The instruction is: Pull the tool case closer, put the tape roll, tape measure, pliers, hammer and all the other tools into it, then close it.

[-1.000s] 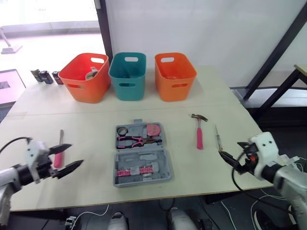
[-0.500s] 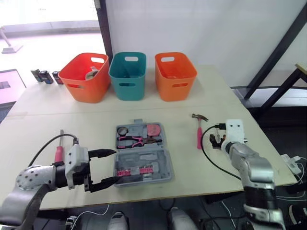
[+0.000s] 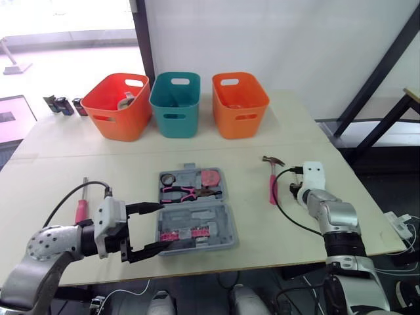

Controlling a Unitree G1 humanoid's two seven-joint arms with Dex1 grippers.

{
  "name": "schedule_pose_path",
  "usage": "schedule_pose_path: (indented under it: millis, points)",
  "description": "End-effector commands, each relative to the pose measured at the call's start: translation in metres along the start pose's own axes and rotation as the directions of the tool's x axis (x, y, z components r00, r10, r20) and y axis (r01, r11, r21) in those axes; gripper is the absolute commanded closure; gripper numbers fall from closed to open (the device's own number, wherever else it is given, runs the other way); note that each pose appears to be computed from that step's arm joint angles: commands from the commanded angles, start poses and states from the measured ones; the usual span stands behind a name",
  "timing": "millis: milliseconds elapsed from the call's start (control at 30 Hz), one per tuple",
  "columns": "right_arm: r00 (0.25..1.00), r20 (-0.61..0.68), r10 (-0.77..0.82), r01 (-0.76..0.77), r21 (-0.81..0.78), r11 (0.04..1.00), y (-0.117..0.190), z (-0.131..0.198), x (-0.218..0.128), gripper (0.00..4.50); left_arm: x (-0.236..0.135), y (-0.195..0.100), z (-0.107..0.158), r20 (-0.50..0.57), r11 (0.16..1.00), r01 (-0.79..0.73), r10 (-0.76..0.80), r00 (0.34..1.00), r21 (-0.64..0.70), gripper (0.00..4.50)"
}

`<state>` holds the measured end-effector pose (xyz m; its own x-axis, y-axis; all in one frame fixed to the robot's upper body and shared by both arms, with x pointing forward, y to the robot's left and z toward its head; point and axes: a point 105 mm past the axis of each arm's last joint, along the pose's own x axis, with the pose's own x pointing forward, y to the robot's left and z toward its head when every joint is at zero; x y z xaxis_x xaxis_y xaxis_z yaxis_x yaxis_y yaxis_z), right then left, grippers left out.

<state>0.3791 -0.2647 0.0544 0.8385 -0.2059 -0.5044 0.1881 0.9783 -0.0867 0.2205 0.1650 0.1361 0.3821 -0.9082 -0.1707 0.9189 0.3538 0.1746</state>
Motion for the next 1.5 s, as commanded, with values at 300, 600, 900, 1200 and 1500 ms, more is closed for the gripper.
schedule_pose_path:
  millis: [300,600,900,1200,1500]
  points:
    - [0.942,0.324,0.091,-0.070,-0.076,0.995,0.004,0.072,-0.060,4.48,0.001,0.010,0.008,0.012,0.999,-0.007,0.006,1.000,0.045,0.00]
    - [0.880,0.037,0.473,-0.471,-0.042,0.881,0.111,0.003,-0.144,4.48,0.005,0.013,0.006,0.003,0.999,0.001,-0.002,1.000,0.036,0.00]
    - [0.910,-0.154,0.384,-0.389,0.000,0.921,0.120,-0.041,-0.120,4.48,0.007,0.017,0.009,0.003,0.998,-0.005,0.005,1.000,0.055,0.00]
    - [0.910,-0.174,0.377,-0.376,0.037,0.926,0.129,-0.063,-0.101,3.44,0.005,0.020,0.010,-0.005,0.997,-0.021,0.021,1.000,0.068,0.00]
    - [0.877,0.002,0.480,-0.478,-0.094,0.873,0.105,0.020,-0.130,0.05,0.002,0.020,0.010,-0.002,0.997,-0.049,0.049,0.999,0.066,0.00]
